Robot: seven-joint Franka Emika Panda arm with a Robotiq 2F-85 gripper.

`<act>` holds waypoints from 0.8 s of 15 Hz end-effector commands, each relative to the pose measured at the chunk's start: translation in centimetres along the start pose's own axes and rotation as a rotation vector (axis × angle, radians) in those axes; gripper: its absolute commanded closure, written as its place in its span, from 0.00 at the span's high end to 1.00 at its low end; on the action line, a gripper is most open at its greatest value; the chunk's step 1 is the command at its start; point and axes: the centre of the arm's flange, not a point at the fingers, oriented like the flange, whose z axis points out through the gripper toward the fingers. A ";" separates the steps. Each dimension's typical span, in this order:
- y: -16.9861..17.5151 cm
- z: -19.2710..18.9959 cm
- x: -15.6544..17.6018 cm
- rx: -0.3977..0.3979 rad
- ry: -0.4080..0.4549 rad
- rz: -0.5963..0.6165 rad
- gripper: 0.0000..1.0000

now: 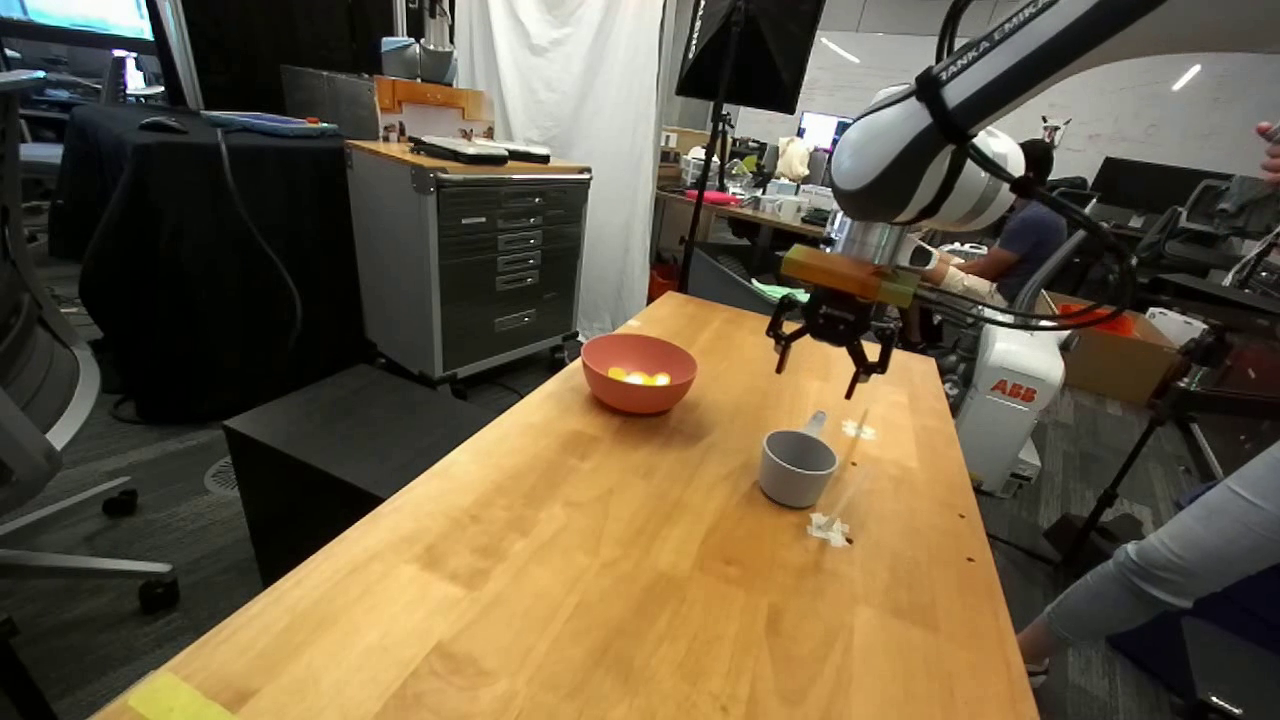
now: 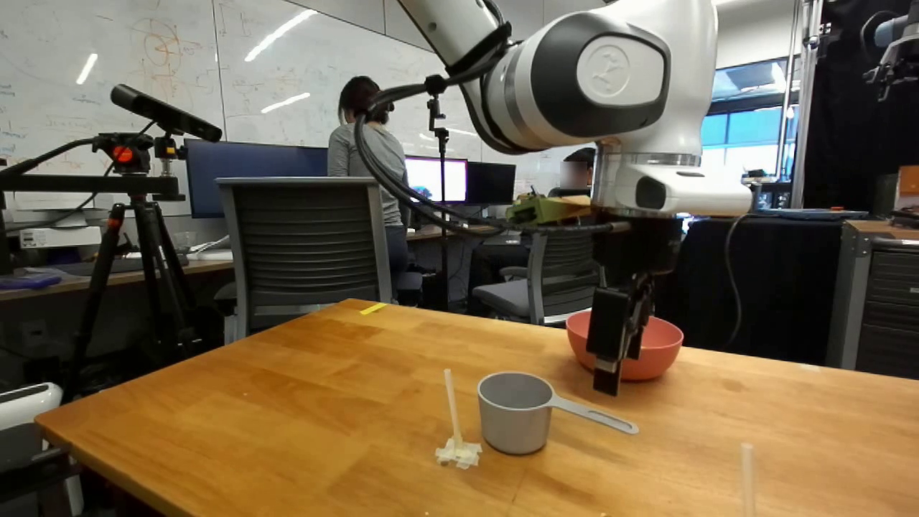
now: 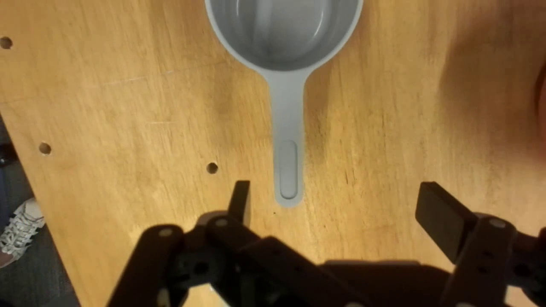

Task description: Pour the contents in the grey measuring cup into the pink bowl

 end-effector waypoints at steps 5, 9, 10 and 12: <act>4.4 -9.7 -3.9 0.123 -0.041 -0.051 1.00; 6.0 -11.6 -4.5 0.150 -0.044 -0.057 1.00; 6.2 -11.9 -4.5 0.155 -0.042 -0.055 1.00; 6.6 -12.1 -4.4 0.158 -0.043 -0.047 1.00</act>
